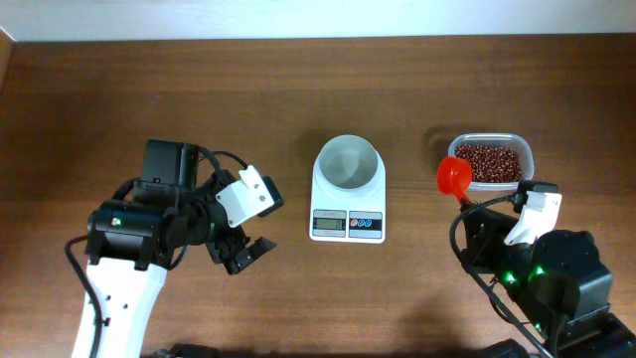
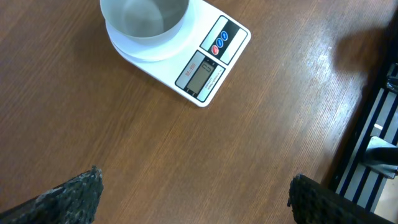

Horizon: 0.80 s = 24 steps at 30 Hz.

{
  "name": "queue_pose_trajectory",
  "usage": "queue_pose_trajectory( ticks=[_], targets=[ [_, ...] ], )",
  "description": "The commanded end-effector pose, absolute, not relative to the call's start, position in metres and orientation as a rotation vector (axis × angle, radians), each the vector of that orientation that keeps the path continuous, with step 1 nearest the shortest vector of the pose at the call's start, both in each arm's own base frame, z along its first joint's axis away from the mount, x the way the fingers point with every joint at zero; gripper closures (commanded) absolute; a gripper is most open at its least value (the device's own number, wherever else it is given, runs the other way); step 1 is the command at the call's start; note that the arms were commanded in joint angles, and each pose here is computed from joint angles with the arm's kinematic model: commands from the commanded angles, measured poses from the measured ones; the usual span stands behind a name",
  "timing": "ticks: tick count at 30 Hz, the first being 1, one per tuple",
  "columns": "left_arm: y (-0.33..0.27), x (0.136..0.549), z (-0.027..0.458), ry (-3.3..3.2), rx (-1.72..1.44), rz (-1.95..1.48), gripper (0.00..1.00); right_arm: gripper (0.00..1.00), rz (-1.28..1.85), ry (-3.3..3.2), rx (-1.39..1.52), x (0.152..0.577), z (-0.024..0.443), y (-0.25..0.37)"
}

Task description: Scoop and weigh 50g on scale

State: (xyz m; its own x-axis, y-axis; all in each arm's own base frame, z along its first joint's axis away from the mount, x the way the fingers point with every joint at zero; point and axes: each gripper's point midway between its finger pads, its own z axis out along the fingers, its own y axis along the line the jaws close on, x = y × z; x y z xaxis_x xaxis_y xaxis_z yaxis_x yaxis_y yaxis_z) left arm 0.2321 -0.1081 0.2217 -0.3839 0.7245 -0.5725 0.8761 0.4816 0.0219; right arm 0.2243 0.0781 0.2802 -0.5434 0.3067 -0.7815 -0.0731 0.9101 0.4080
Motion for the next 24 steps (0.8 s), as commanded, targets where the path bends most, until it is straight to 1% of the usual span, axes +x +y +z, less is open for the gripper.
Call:
queue_pose_trajectory(
  ticks=[1, 4, 8, 13, 16, 20, 24],
  targets=[
    [-0.111, 0.231, 0.22, 2.198, 1.335, -0.426, 0.01, 0.96, 0.488, 2.065, 0.171, 0.224, 0.289, 0.075],
    [-0.111, 0.231, 0.22, 2.198, 1.335, -0.426, 0.01, 0.96, 0.456, 2.061, 0.115, 0.225, 0.29, 0.076],
    [-0.111, 0.231, 0.22, 2.198, 1.335, -0.426, 0.01, 0.96, 0.408, 2.051, 0.11, 0.226, 0.291, 0.07],
    [-0.111, 0.231, 0.22, 2.197, 1.335, -0.425, 0.01, 0.96, 0.323, 2.013, 0.062, 0.226, 0.307, 0.061],
    [-0.111, 0.231, 0.22, 2.198, 1.335, -0.426, 0.01, 0.96, 0.199, 2.026, 0.054, 0.226, 0.315, 0.047],
    [-0.111, 0.231, 0.22, 2.198, 1.335, -0.426, 0.01, 0.96, 0.011, 2.131, 0.11, 0.226, 0.307, 0.024],
    [-0.111, 0.231, 0.22, 2.198, 1.335, -0.425, 0.01, 0.96, -0.109, 2.193, 0.119, 0.241, 0.313, 0.016]
  ],
)
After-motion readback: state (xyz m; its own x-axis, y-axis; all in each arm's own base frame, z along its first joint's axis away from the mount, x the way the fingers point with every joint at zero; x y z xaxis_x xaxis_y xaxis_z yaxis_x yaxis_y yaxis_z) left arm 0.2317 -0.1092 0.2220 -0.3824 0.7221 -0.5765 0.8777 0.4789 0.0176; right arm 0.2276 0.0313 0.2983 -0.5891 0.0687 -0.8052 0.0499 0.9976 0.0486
